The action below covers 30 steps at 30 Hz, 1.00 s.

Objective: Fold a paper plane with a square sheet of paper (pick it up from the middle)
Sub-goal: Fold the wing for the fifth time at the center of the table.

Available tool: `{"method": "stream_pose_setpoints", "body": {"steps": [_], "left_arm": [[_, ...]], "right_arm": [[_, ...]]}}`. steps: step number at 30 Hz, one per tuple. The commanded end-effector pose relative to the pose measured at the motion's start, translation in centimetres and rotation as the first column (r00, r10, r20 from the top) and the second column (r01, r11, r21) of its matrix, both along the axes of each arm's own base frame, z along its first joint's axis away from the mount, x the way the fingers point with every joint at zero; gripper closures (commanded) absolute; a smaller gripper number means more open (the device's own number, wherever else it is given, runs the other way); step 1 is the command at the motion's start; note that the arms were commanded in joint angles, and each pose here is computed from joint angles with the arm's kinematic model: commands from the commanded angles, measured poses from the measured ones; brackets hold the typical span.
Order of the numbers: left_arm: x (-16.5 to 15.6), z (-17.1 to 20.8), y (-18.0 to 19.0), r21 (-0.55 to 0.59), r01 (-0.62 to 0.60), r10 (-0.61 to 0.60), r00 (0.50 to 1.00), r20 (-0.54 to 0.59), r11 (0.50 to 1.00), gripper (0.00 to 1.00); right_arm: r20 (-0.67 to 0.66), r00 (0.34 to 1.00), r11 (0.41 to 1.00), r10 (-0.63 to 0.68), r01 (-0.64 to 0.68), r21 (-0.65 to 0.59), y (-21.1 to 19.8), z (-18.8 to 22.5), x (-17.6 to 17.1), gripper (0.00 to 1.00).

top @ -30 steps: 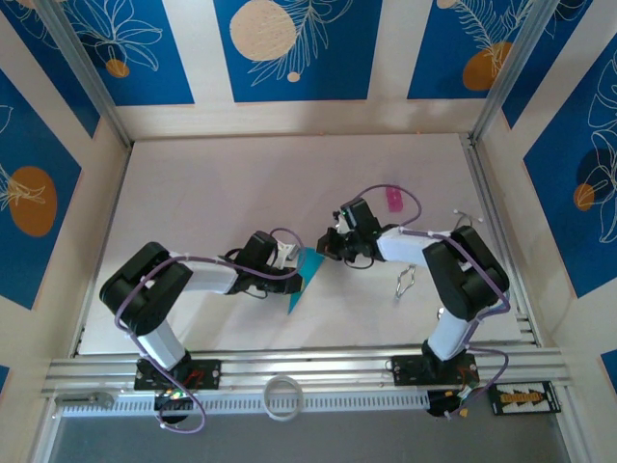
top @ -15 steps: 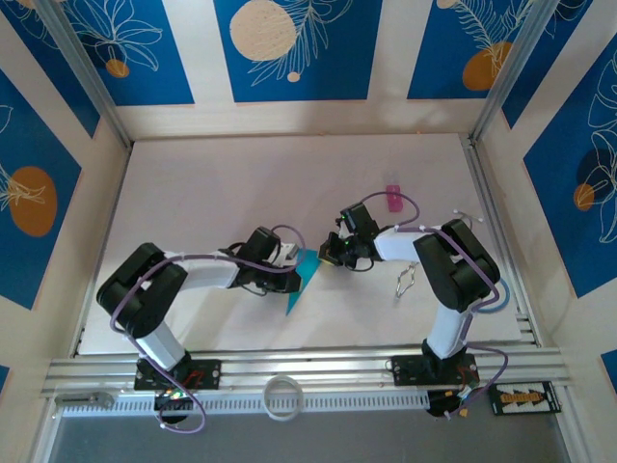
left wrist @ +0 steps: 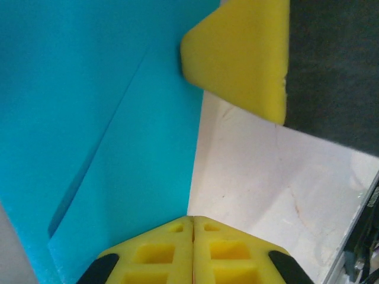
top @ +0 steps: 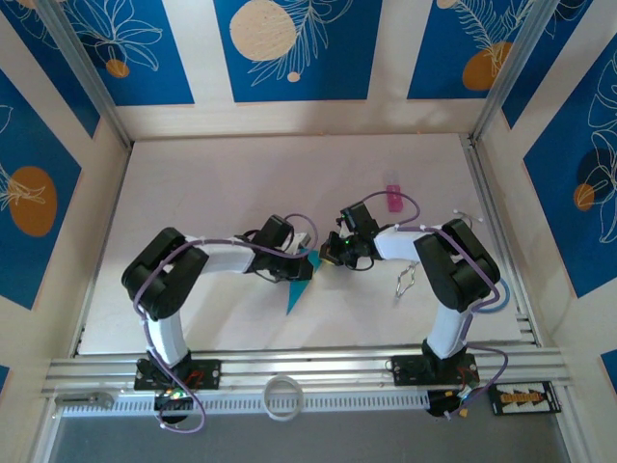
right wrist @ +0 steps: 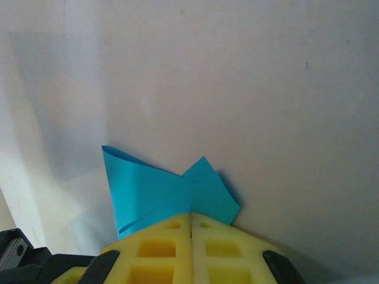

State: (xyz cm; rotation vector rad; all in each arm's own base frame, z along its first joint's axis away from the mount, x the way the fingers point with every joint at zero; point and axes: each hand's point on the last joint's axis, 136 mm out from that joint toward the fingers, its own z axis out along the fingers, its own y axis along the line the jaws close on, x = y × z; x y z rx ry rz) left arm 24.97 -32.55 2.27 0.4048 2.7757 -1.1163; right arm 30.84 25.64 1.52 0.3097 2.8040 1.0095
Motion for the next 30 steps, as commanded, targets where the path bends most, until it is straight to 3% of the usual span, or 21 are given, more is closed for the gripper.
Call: {"method": "stream_pose_setpoints", "body": {"steps": [1, 19, 22, 26, 30], "left_arm": [[-1.2, -0.4, 0.7, 0.069, 0.052, -0.051, 0.999, -0.012, 0.996, 0.92], [-8.1, -1.5, 6.8, 0.165, 0.146, -0.138, 0.989, -0.060, 0.975, 0.87], [-7.1, 0.4, 6.5, 0.136, 0.106, -0.109, 0.994, 0.019, 0.985, 0.87], [-3.4, 4.6, 4.4, 0.062, 0.048, -0.059, 0.983, 0.173, 0.997, 0.89], [-1.9, 6.2, 1.2, -0.036, 0.082, -0.075, 0.983, 0.167, 0.996, 0.89]], "right_arm": [[-0.122, 0.991, 0.990, -0.057, 0.041, -0.134, -2.7, -3.4, -2.0, 0.99], [-0.160, 0.984, 0.983, -0.081, 0.052, -0.175, -3.4, -4.1, -2.7, 1.00], [-0.163, 0.984, 0.982, -0.077, 0.046, -0.182, -3.5, -4.1, -2.7, 1.00], [-0.173, 0.982, 0.981, -0.076, 0.043, -0.187, -3.7, -4.1, -2.9, 1.00], [-0.167, 0.984, 0.984, -0.067, 0.037, -0.173, -3.4, -3.9, -2.7, 1.00]]}}
